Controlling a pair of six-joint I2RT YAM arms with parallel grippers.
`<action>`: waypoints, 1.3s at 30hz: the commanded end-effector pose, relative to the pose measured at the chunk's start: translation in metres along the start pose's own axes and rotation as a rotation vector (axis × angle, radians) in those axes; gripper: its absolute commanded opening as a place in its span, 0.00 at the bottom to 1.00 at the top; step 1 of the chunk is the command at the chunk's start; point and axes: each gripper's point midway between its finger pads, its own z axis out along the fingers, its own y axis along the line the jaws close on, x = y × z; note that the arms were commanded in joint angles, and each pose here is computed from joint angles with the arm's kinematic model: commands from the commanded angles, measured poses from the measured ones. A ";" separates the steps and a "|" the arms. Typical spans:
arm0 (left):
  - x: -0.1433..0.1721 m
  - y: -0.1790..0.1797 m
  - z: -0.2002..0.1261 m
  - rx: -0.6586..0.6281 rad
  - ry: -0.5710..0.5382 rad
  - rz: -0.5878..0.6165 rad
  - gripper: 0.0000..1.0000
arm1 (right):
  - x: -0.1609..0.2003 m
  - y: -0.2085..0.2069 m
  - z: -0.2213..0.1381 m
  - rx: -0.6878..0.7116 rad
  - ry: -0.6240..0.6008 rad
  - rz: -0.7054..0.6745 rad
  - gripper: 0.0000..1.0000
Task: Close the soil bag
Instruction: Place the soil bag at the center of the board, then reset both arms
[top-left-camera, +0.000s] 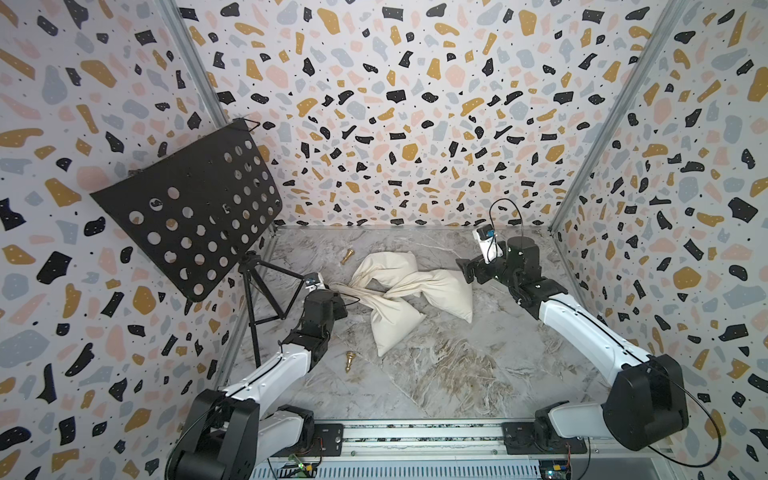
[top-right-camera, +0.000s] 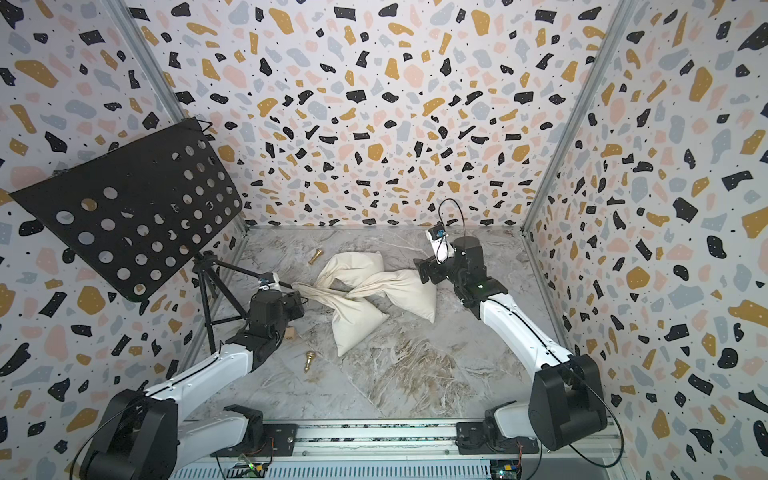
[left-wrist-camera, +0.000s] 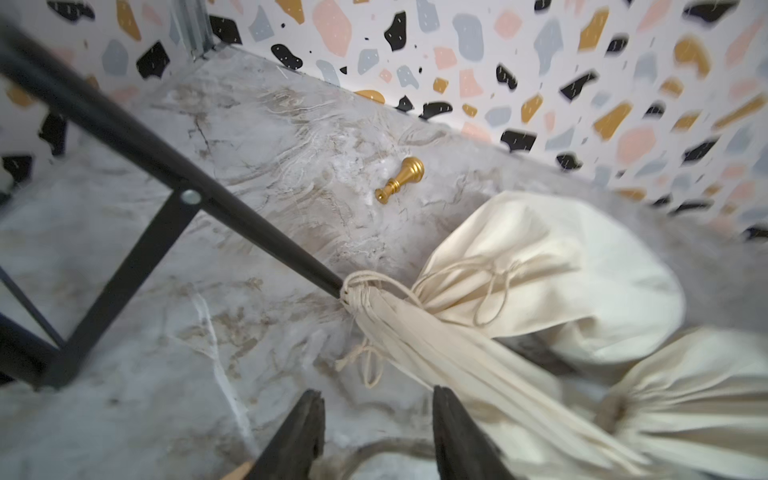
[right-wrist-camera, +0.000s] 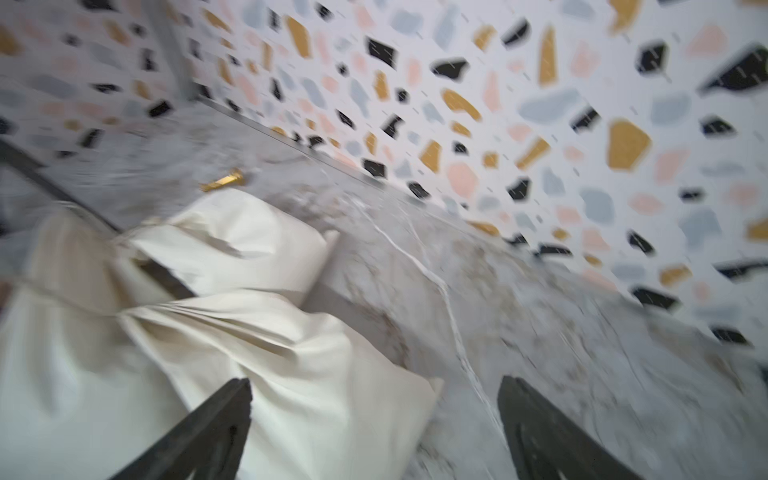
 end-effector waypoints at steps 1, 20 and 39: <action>-0.043 0.007 -0.018 -0.050 -0.138 0.039 0.66 | 0.055 -0.087 -0.015 0.472 0.078 0.180 0.99; -0.006 0.053 0.000 -0.260 -0.117 0.407 1.00 | 0.161 -0.128 -0.055 0.772 0.111 0.132 0.99; 0.027 0.019 0.040 0.056 -0.064 0.414 1.00 | 0.176 -0.107 -0.010 0.404 -0.003 0.121 1.00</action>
